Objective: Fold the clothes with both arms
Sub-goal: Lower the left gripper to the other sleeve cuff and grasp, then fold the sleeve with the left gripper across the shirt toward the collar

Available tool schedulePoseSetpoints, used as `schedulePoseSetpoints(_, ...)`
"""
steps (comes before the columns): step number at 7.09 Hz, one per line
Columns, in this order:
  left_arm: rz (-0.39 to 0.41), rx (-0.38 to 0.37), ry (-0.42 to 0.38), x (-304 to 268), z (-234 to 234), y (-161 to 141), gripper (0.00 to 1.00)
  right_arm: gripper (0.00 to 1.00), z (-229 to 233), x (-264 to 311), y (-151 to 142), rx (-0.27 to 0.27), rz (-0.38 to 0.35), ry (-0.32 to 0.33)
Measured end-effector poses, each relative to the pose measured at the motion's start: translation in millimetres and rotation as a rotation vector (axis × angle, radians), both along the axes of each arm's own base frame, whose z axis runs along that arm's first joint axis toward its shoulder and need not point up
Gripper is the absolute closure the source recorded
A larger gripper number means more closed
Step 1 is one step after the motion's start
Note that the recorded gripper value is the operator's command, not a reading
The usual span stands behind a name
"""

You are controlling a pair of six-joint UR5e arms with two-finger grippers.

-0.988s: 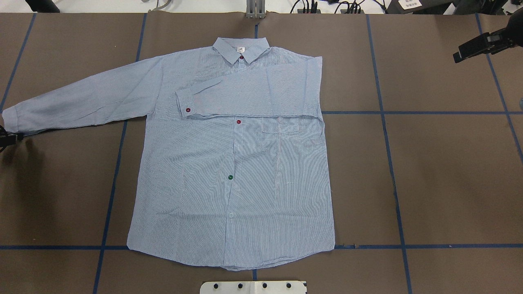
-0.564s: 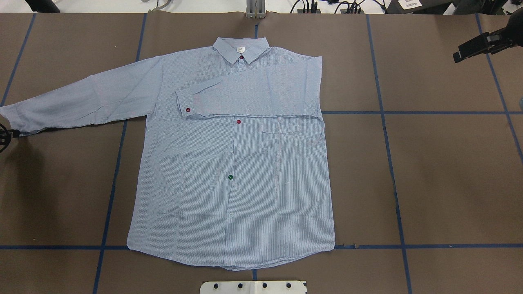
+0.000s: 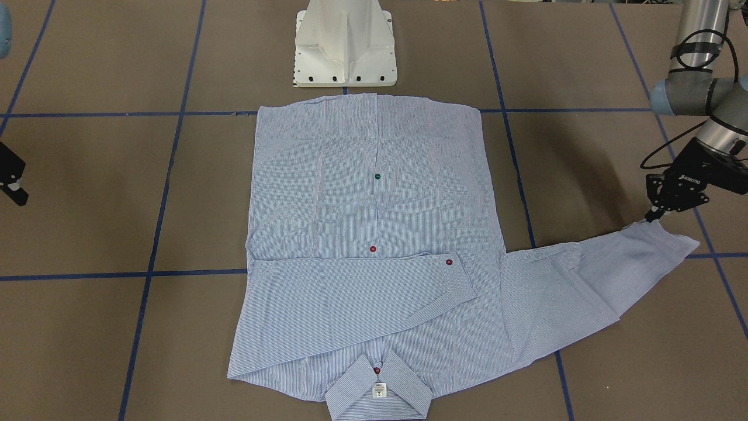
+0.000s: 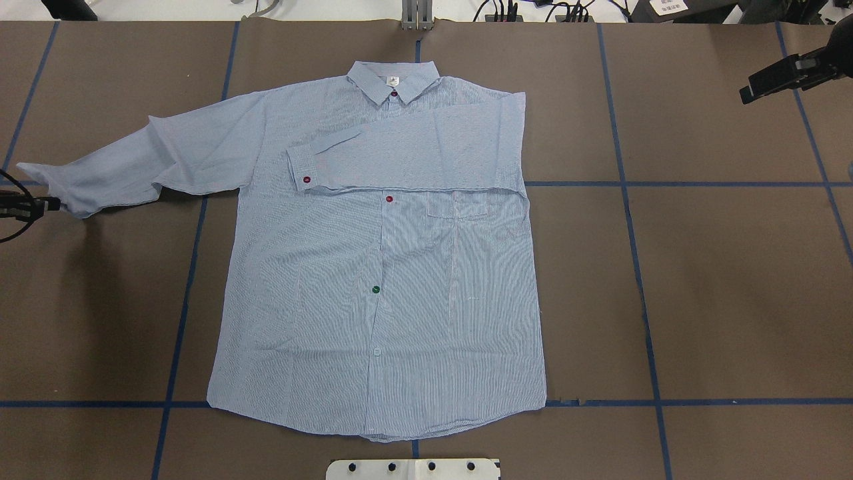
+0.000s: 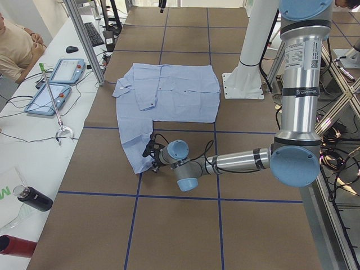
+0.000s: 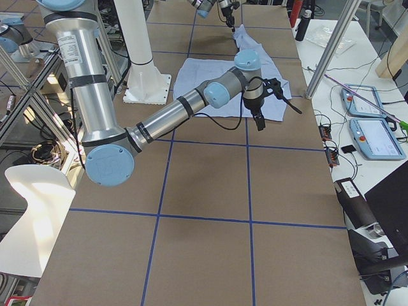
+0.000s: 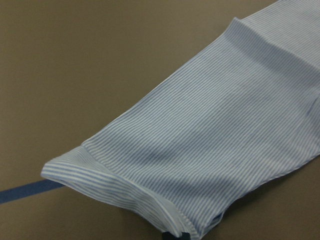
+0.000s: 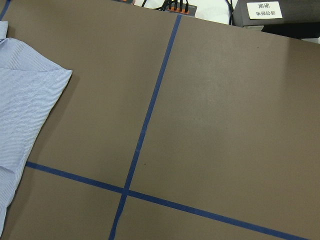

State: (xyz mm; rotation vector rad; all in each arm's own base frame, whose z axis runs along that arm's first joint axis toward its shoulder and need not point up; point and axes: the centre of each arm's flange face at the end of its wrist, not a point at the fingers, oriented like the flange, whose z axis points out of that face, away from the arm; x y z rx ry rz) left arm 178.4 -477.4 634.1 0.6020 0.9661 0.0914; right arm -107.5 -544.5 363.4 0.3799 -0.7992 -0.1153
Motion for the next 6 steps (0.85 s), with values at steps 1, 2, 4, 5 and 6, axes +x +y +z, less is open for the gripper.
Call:
schedulePoseSetpoints(1, -0.001, -0.002, 0.004, 10.3, -47.2, -18.3, 1.00, 0.00, 0.8, 0.1, 0.3, -0.002, 0.000, 0.000)
schedulePoseSetpoints(2, -0.011, -0.004, 0.021, 19.7, -100.7, -34.5, 1.00, 0.00, 1.2, 0.1, 0.5, -0.003, 0.001, 0.000)
schedulePoseSetpoints(4, -0.002, -0.021, 0.094, 69.3, -219.4, -67.8, 1.00, 0.00, 2.8, 0.0, 0.9, -0.007, 0.001, 0.000)
schedulePoseSetpoints(5, 0.031, -0.050, 0.149, 121.8, -281.3, -74.5, 1.00, 0.00, 3.4, -0.3, 1.1, -0.008, 0.000, 0.000)
schedulePoseSetpoints(6, 0.045, -0.079, 0.202, 168.4, -343.5, -77.1, 1.00, 0.00, 3.7, -0.5, 1.2, -0.009, 0.000, 0.000)
